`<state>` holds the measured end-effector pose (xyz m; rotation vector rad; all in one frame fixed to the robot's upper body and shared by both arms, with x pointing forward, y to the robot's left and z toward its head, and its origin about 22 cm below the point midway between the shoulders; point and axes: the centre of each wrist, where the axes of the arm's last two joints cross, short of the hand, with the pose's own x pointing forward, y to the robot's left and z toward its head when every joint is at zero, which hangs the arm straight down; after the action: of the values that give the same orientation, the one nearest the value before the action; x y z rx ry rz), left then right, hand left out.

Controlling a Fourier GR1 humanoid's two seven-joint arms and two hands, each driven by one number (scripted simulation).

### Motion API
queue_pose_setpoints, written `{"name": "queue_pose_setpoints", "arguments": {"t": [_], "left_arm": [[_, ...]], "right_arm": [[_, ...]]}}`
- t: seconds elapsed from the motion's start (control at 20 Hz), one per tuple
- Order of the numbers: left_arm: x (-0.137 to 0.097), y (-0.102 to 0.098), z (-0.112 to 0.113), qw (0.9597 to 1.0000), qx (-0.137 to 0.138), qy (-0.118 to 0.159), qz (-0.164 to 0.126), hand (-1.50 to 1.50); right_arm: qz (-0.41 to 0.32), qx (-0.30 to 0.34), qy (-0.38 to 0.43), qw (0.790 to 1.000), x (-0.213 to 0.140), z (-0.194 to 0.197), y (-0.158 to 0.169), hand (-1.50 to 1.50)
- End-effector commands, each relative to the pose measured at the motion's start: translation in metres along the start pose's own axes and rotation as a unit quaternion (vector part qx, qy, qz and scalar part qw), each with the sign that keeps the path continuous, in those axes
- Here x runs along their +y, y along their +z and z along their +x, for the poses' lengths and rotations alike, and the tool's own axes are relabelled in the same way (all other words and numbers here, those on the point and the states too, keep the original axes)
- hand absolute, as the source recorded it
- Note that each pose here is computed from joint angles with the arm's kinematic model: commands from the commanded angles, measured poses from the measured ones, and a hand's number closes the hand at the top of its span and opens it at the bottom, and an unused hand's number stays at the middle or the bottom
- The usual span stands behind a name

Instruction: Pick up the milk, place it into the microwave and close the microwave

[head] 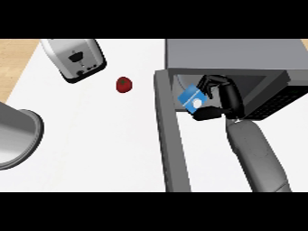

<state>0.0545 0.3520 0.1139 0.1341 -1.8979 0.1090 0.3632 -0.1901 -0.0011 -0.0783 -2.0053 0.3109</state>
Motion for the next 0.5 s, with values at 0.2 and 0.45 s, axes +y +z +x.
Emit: {"name": "queue_pose_setpoints", "arguments": {"t": [0.2,0.45], "left_arm": [[0.000,-0.012,0.008,0.9998,-0.013,0.013,-0.011,-1.50],[0.003,-0.019,0.002,0.9994,-0.023,0.015,-0.021,-1.50]], "right_arm": [[0.002,0.020,0.102,0.995,0.023,0.024,-0.073,1.50],[-0.013,0.034,0.155,0.987,0.011,-0.009,-0.058,1.50]]}}
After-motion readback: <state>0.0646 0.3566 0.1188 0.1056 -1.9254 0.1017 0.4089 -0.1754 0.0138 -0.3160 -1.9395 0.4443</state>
